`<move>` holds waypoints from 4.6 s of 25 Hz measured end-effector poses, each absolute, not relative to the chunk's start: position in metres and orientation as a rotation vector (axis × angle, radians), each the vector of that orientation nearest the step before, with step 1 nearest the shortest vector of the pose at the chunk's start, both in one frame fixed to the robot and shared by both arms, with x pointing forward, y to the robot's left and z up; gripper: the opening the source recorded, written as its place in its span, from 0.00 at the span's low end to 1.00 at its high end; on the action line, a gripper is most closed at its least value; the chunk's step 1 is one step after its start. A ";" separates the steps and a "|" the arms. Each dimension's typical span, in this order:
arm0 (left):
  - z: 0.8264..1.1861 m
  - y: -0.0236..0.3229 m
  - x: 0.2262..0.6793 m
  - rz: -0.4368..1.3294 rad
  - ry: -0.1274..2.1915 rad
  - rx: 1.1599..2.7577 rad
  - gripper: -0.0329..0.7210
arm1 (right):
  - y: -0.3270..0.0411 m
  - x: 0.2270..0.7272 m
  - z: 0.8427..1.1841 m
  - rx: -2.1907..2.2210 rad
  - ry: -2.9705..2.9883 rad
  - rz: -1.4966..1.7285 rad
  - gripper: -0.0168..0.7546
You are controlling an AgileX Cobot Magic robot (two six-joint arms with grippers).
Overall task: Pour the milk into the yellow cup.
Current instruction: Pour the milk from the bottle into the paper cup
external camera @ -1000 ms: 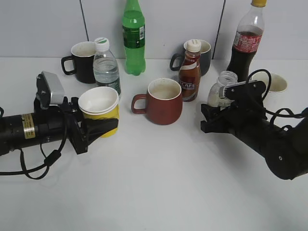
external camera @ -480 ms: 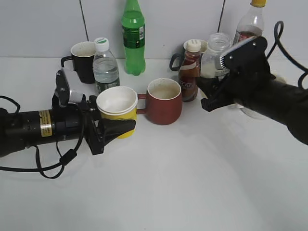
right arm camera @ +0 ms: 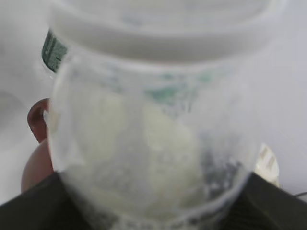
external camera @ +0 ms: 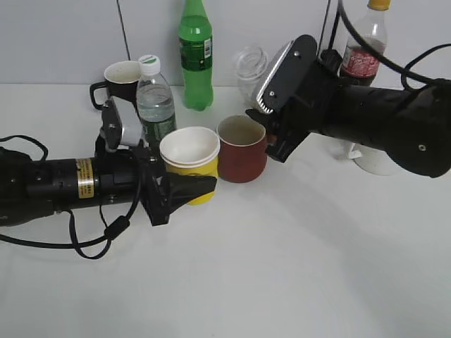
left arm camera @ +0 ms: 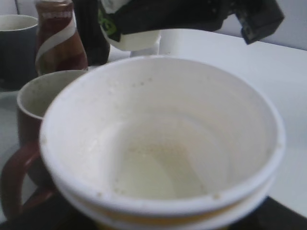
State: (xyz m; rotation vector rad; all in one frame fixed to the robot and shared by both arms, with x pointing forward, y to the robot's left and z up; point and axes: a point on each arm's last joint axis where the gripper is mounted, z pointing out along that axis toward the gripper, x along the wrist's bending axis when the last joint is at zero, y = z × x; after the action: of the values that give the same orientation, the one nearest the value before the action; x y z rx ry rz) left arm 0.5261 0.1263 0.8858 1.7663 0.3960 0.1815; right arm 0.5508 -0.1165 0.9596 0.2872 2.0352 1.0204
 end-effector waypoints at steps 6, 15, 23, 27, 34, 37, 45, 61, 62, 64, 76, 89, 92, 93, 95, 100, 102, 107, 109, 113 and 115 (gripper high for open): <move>0.886 0.114 0.521 0.161 0.363 1.785 0.63 | -0.111 0.548 0.959 0.073 2.028 0.910 0.59; 0.888 0.101 0.520 0.158 0.320 1.806 0.63 | -0.109 0.547 0.960 -0.196 1.975 0.751 0.59; 0.889 0.100 0.521 0.160 0.317 1.800 0.63 | -0.109 0.546 0.960 -0.369 1.924 0.637 0.59; 0.891 0.097 0.521 0.159 0.301 1.789 0.63 | -0.108 0.547 0.961 -0.424 1.897 0.602 0.59; 0.892 0.094 0.522 0.165 0.290 1.795 0.63 | -0.107 0.547 0.964 -0.498 1.835 0.562 0.59; 0.892 0.094 0.522 0.165 0.290 1.795 0.63 | -0.107 0.547 0.964 -0.524 1.821 0.544 0.59; 0.892 0.093 0.522 0.165 0.289 1.794 0.63 | -0.106 0.547 0.967 -0.573 1.774 0.514 0.59; 0.893 0.092 0.519 0.145 0.252 1.789 0.63 | -0.106 0.547 0.968 -0.642 1.731 0.460 0.59; 0.893 0.092 0.519 0.145 0.251 1.789 0.63 | -0.106 0.547 0.968 -0.642 1.730 0.459 0.59; 0.893 0.092 0.519 0.143 0.246 1.791 0.63 | -0.106 0.547 0.968 -0.644 1.728 0.458 0.59; 0.892 0.092 0.516 0.128 0.213 1.806 0.63 | -0.106 0.547 0.968 -0.671 1.713 0.436 0.59; 0.892 0.092 0.516 0.127 0.212 1.807 0.63 | -0.106 0.547 0.968 -0.699 1.696 0.413 0.59; 0.892 0.092 0.516 0.127 0.212 1.807 0.63 | -0.106 0.547 0.968 -0.701 1.694 0.411 0.59; 0.892 0.092 0.516 0.127 0.212 1.807 0.63 | -0.106 0.547 0.968 -0.701 1.693 0.411 0.59; 0.892 0.092 0.516 0.127 0.212 1.807 0.63 | -0.106 0.547 0.968 -0.702 1.693 0.411 0.59; 0.892 0.092 0.516 0.127 0.212 1.807 0.63 | -0.106 0.547 0.969 -0.701 1.691 0.411 0.59; 0.892 0.092 0.516 0.127 0.212 1.807 0.63 | -0.106 0.547 0.969 -0.701 1.691 0.411 0.59; 0.892 0.092 0.516 0.127 0.211 1.807 0.63 | -0.106 0.547 0.969 -0.701 1.691 0.411 0.59; 0.892 0.092 0.516 0.127 0.211 1.807 0.63 | -0.106 0.547 0.969 -0.701 1.691 0.412 0.59; 0.892 0.092 0.516 0.127 0.211 1.807 0.63 | -0.106 0.547 0.969 -0.671 1.706 0.438 0.59; 0.892 0.092 0.516 0.128 0.215 1.806 0.63 | -0.106 0.547 0.969 -0.645 1.719 0.460 0.59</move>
State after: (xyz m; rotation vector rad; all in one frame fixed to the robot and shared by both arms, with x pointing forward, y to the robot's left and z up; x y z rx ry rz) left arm 0.5162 0.0920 0.8921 1.8056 0.2148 0.1284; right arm 0.5474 -0.1057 0.9686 -0.6446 1.7187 0.4595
